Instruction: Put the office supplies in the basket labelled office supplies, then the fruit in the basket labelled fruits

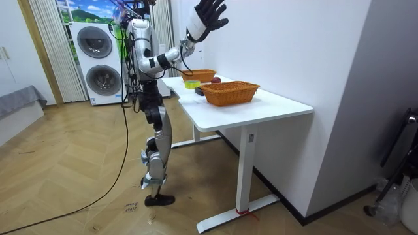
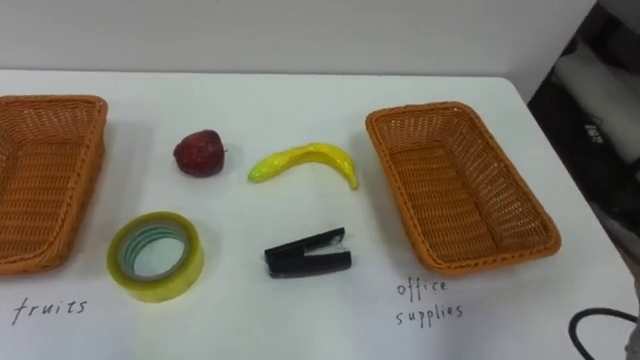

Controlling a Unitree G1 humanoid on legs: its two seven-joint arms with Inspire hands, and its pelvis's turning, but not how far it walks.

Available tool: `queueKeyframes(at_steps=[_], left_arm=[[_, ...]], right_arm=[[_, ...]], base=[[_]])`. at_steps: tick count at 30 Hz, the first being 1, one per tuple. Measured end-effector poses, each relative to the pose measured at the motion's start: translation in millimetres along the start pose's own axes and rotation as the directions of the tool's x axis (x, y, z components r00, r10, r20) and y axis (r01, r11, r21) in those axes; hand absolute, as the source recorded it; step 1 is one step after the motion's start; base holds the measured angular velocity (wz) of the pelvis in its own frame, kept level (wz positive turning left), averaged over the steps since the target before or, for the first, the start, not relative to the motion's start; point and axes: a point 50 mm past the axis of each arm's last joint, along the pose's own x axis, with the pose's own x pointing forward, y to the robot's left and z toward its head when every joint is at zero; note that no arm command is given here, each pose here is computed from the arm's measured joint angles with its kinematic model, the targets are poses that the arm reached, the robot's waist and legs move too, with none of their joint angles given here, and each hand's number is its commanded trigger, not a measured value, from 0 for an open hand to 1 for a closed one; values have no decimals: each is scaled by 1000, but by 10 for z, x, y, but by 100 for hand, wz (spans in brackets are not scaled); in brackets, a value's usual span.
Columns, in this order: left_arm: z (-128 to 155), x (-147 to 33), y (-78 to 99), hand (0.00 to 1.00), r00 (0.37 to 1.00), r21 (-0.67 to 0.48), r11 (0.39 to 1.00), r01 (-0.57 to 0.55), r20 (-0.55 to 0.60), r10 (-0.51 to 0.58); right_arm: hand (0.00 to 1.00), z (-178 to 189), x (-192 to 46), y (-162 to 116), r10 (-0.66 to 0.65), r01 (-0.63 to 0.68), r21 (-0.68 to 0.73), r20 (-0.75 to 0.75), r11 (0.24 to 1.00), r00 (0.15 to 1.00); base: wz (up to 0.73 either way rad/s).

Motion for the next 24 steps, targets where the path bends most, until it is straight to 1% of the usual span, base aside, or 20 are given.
queueKeyframes(at_steps=[4, 5, 8, 10, 16, 20, 23, 24], left_arm=[[45, 9, -12, 0, 1000, 21, 1000, 2, 13, -2], [57, 11, -15, 0, 1000, 21, 1000, 3, 16, -3], [33, 11, -14, 0, 1000, 22, 1000, 2, 4, -3], [24, 11, -13, 0, 1000, 23, 1000, 2, -3, -2], [22, 12, -8, 0, 1000, 24, 1000, 1, -7, -1], [24, 12, -13, 0, 1000, 25, 1000, 6, -7, -6], [28, 13, -24, 0, 1000, 27, 999, 27, -6, -27], [39, 15, -29, 0, 999, 28, 999, 34, -3, -34]], right_arm=[[0, 121, -8, 203, 116, -118, 70, 35, 991, 993], [0, 130, -2, 217, 129, -132, 72, 40, 989, 991], [0, 165, -29, 336, 224, -227, 81, 53, 970, 973], [0, 155, -83, 413, 304, -306, 80, 41, 949, 952], [0, 134, -177, 544, 472, -473, 69, 27, 879, 881], [0, 127, -194, 578, 527, -528, 54, 22, 848, 849], [0, 154, -246, 673, 587, -589, 50, 39, 807, 808], [0, 166, -282, 722, 619, -620, 57, 45, 782, 784]], base=[[7], [16], [3], [0], [2], [9], [0], [0]])
